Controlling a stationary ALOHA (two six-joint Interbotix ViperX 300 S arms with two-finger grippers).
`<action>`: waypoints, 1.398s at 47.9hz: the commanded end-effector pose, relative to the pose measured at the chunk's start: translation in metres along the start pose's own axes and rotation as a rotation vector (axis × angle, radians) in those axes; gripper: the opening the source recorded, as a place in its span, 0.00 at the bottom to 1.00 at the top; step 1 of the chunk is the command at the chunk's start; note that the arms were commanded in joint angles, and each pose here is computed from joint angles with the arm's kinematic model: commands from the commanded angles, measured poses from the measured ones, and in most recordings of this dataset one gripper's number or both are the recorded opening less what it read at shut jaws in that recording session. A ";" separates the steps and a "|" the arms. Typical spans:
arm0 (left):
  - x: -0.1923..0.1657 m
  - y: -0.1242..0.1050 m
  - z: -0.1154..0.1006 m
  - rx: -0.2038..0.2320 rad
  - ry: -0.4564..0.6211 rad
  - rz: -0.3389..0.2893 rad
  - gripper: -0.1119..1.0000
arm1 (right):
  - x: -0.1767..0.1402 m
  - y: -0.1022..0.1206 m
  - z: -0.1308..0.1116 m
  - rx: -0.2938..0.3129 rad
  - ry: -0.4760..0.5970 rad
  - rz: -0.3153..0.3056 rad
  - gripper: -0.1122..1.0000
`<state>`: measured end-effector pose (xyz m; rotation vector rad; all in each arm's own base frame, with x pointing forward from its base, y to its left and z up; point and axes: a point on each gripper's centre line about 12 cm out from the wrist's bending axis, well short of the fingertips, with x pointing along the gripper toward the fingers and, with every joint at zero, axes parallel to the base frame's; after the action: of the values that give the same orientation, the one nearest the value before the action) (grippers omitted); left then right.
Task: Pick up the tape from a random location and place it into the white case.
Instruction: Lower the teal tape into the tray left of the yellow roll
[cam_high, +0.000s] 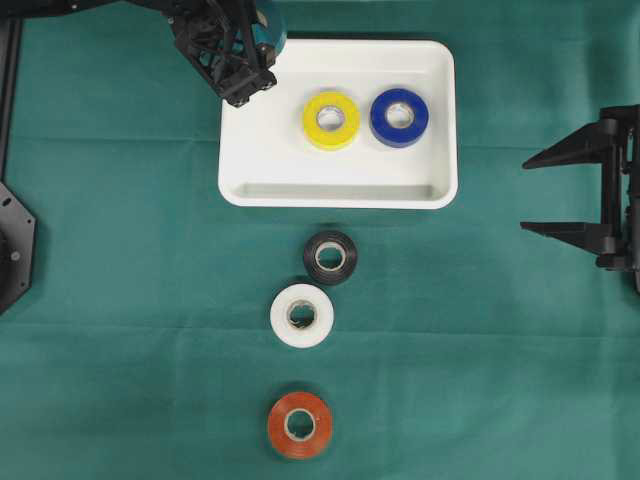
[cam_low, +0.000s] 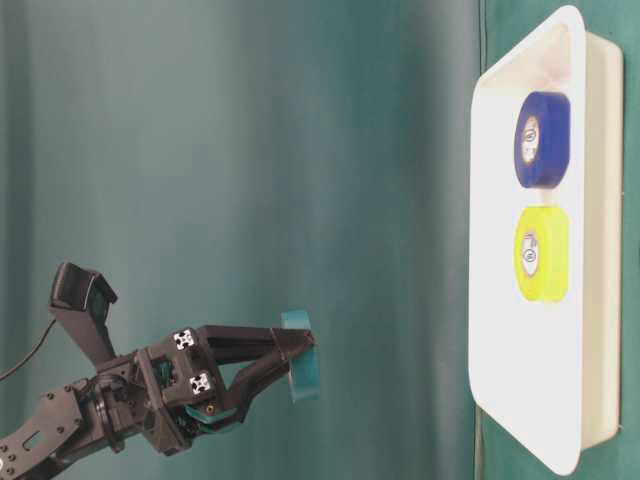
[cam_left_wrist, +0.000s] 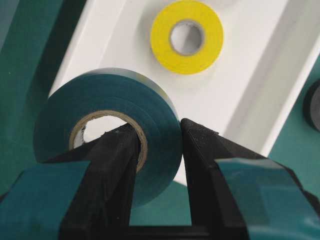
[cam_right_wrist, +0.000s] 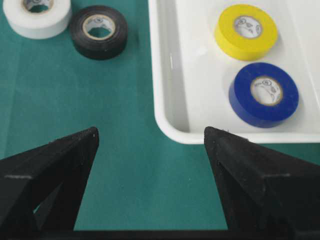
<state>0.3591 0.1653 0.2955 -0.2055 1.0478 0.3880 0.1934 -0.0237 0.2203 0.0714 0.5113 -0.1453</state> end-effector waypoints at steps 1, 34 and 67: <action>-0.012 -0.001 0.006 0.006 -0.038 0.002 0.31 | -0.001 0.001 0.010 -0.002 -0.024 0.002 0.85; 0.003 -0.005 -0.003 0.013 0.000 -0.004 0.31 | -0.001 0.001 0.010 -0.003 -0.024 0.003 0.85; 0.126 -0.007 -0.048 0.014 0.110 -0.010 0.31 | 0.000 0.001 0.010 -0.003 -0.021 0.003 0.85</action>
<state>0.3755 0.1669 0.1588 -0.2284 1.1872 0.3610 0.1936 -0.0237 0.2200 0.0714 0.5128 -0.1453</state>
